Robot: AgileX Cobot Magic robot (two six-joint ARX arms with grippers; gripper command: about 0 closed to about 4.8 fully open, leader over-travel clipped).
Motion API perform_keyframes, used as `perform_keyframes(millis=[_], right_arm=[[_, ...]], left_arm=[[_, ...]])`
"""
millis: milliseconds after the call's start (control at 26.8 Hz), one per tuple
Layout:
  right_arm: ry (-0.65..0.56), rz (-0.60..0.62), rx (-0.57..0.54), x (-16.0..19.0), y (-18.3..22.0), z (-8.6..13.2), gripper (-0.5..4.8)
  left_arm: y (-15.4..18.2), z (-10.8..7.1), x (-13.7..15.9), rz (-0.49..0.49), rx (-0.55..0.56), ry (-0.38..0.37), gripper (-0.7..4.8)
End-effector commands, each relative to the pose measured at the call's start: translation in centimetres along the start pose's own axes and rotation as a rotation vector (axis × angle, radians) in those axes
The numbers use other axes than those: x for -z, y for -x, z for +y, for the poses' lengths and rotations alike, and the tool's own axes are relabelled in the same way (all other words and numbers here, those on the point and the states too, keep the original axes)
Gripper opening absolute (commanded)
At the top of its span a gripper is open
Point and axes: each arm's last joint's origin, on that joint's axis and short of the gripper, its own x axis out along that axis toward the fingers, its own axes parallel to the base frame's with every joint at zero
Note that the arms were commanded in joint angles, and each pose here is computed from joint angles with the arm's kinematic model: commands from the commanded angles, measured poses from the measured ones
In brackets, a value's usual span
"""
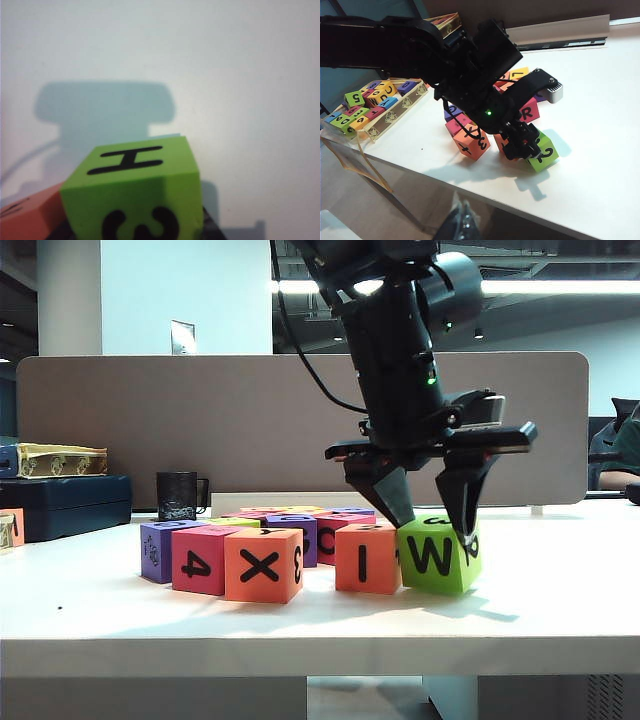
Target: Select the appropriate blocks from the scattered letter blocks on the table and arrange them in a row to spell out "23".
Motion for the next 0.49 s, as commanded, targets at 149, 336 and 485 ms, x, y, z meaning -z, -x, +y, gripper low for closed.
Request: perform_keyframes(millis=[149,336,485], right_arm=[[0.021,-0.024,-0.002,-0.10,0.21,0.18,-0.01],[0.021,-0.024,-0.002,-0.10,0.21,0.17,-0.01],[0.021,-0.024,-0.002,-0.10,0.21,0.18,-0.01]], left_arm=[[0.09,0.20,-0.13,-0.006,-0.008,0.007,2.47],[0.09,0.09,-0.13,-0.005,0.025,0.003,3.21],[0.11,0.06,-0.22,-0.012,0.034,-0.002,3.50]])
